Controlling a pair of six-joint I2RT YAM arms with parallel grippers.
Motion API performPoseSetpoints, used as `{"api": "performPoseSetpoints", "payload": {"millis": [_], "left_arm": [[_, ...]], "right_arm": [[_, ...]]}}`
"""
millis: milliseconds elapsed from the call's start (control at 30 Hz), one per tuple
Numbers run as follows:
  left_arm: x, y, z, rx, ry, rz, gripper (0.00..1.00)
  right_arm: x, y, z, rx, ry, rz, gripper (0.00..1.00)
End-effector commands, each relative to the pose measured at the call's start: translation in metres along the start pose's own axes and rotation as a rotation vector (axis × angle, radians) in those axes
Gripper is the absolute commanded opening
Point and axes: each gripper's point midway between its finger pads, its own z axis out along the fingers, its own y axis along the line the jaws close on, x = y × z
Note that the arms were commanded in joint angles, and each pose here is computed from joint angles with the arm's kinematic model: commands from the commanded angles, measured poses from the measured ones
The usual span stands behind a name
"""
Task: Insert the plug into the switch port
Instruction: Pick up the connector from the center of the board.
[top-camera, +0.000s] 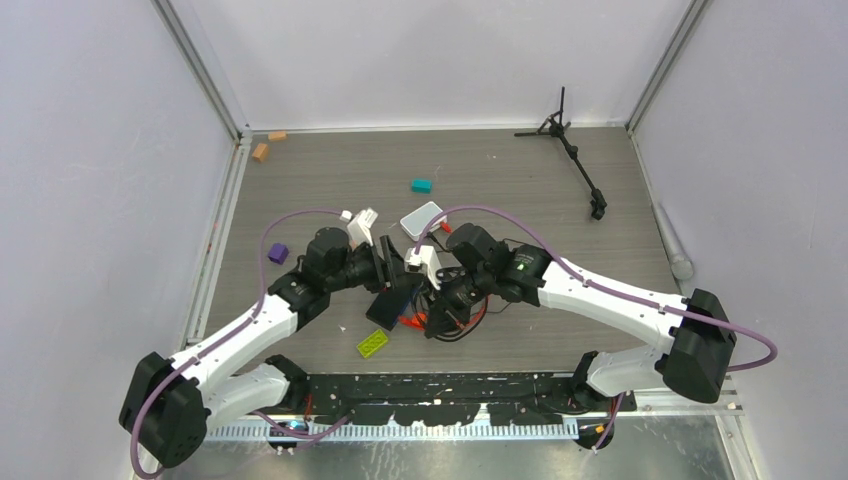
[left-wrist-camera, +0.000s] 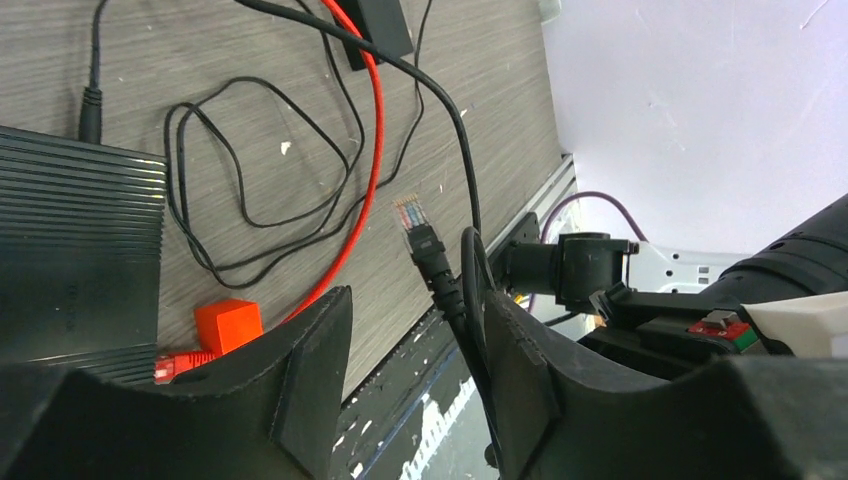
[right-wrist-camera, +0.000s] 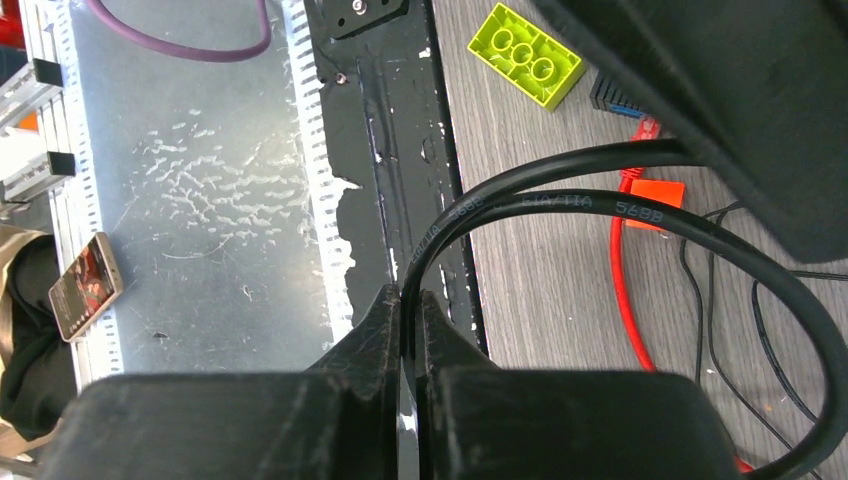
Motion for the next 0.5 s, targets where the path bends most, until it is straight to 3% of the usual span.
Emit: {"api": "performPoseSetpoints", "payload": {"millis": [0,167,333,467], "left_arm": [[-0.0019,-0.0171,0.0015,0.046,0.006,0.046,0.52],[0.0,-0.0185,0.0024,0.053,0.01,0.05,0.5],[-0.0017,-0.018,0.0009,0.045,0.001,0.073,0.18],[-0.0059,-0.013,-0.0029,-0.001,-0.016,0.103,0.0]], "right_arm": [[-0.0161,0.003,-0.0036,0.001,-0.037,-0.052,0.04],[-0.0145,0.0021,-0.0012,-0.001,-0.029,-0.045,0.04],[-0.0123,0.0007,-0.0012,0.006,-0.024,-0.039,0.05],[-0.0061,-0.0031,-0.0051,0.041,-0.014,-0.035,0.07]]}}
